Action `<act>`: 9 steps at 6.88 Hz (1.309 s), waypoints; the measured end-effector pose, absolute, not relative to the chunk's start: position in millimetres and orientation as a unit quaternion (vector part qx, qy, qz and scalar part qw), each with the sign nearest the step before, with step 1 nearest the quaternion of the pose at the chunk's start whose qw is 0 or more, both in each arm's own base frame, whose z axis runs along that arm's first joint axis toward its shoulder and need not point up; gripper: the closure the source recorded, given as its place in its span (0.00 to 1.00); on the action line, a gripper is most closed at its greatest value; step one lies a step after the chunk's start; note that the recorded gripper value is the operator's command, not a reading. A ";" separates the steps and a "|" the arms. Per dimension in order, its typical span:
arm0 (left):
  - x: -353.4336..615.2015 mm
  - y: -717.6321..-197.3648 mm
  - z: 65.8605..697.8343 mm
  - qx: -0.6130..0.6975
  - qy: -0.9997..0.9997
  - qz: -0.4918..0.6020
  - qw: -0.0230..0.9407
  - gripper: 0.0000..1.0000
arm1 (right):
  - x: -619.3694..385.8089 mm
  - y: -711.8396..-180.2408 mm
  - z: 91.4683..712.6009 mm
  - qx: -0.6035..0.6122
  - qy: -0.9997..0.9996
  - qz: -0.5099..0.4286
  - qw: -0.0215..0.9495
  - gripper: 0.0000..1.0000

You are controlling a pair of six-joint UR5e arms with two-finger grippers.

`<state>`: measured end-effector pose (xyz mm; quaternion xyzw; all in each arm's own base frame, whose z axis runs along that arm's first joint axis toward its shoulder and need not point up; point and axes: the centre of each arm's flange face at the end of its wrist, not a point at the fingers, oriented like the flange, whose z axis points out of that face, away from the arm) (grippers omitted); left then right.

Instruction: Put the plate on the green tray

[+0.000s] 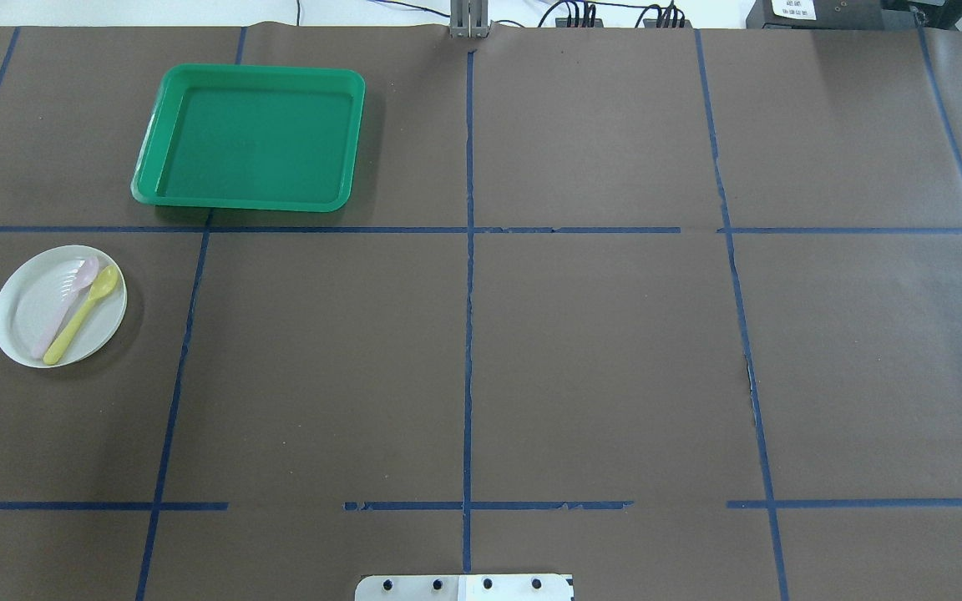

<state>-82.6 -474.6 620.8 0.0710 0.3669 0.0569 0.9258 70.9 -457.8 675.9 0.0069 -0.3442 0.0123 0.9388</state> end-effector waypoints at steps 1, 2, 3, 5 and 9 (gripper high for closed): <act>-82.5 -474.9 620.0 0.072 0.367 0.057 0.926 0.00 | 70.9 -457.6 676.1 0.007 -0.344 0.012 0.939 0.00; -82.4 -475.6 618.0 0.074 0.367 0.058 0.926 0.00 | 70.9 -457.6 676.0 0.007 -0.344 0.012 0.939 0.00; -82.0 -476.5 614.6 0.077 0.368 0.060 0.925 0.00 | 70.9 -457.9 675.8 0.007 -0.344 0.012 0.939 0.00; -68.9 -481.7 585.8 0.116 0.396 0.087 0.907 0.00 | 70.9 -457.7 676.0 0.007 -0.344 0.012 0.939 0.00; 53.4 -492.0 620.5 0.110 0.448 0.101 0.881 0.00 | 70.8 -457.7 676.3 0.007 -0.344 0.012 0.939 0.00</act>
